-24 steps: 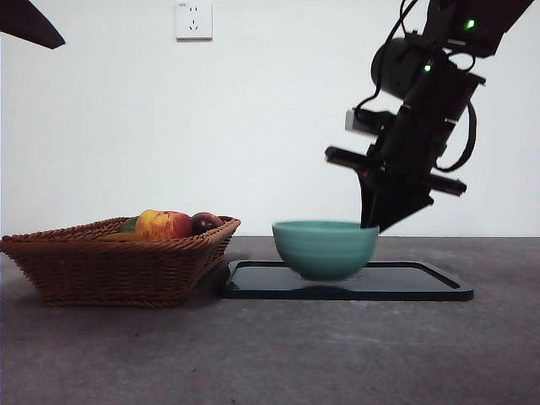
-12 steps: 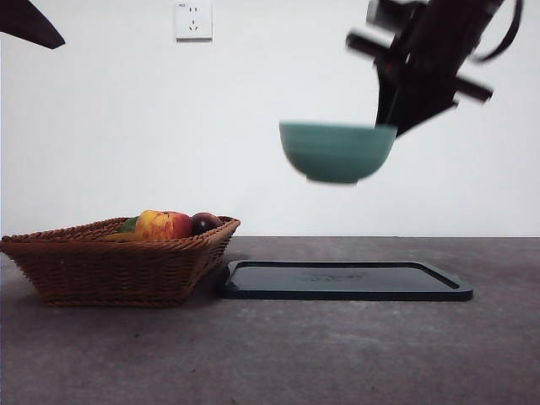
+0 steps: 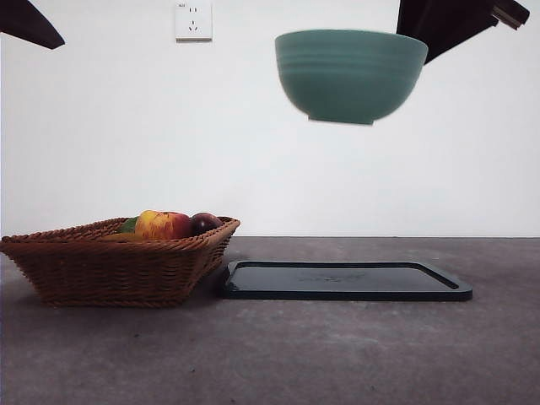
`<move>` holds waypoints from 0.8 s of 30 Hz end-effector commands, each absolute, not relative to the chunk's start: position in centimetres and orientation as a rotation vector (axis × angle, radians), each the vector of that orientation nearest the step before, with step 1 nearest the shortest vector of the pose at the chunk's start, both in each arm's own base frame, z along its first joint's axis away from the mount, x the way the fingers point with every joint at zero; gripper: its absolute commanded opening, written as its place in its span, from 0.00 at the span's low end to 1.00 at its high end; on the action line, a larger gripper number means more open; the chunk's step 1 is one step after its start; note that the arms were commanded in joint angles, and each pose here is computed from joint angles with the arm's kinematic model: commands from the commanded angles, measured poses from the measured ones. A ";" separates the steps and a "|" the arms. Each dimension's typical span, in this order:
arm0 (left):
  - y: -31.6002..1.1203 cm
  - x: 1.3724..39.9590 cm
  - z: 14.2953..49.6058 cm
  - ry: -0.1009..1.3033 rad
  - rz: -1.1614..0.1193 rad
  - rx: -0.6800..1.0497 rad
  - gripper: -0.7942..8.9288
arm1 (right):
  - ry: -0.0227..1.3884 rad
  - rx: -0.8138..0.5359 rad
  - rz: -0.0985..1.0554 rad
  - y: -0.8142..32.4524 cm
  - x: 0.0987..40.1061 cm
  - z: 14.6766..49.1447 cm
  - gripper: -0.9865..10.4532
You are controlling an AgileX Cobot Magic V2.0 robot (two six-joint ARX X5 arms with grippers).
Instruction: Pick up the wifruite, put it on the bowl, pick up the plate, put it on desk
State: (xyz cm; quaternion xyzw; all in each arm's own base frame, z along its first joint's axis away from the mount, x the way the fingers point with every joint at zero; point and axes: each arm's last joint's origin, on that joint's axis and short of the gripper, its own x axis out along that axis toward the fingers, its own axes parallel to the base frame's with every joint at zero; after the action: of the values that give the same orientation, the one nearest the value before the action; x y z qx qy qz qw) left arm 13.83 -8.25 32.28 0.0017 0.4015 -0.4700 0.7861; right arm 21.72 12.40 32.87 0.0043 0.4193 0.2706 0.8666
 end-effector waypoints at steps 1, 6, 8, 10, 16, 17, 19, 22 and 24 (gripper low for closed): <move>-8.4 13.9 32.7 0.842 -1.033 0.021 0.43 | 0.905 -0.022 0.570 13.2 21.1 31.1 0.10; -8.4 13.9 32.7 0.842 -1.034 0.021 0.43 | 0.945 -0.046 0.599 14.4 20.1 27.8 0.10; -8.4 13.9 32.7 0.842 -1.033 0.021 0.43 | 0.951 -0.048 0.609 14.8 19.8 26.6 0.10; -8.4 13.9 32.7 0.842 -1.033 0.021 0.43 | 0.956 -0.043 0.617 15.0 19.5 25.5 0.10; -8.4 13.9 32.7 0.842 -1.034 0.021 0.43 | 0.983 -0.038 0.620 15.3 18.9 22.9 0.10; -8.4 13.9 32.7 0.842 -1.034 0.021 0.43 | 0.990 -0.034 0.617 15.3 18.9 22.6 0.10; -8.4 13.9 32.7 0.842 -1.034 0.021 0.43 | 0.995 -0.025 0.611 15.4 19.0 21.8 0.10; -8.4 13.9 32.7 0.842 -1.033 0.021 0.43 | 0.996 -0.018 0.608 15.4 19.0 20.9 0.10; -8.4 13.9 32.7 0.842 -1.033 0.021 0.43 | 1.007 -0.023 0.604 15.4 19.0 20.5 0.10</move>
State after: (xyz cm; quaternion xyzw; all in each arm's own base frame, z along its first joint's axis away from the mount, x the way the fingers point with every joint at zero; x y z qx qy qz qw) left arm 13.83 -8.25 32.28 0.0017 0.4017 -0.4700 0.7860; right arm 18.91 15.01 20.61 -0.0162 0.4747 0.2855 0.8324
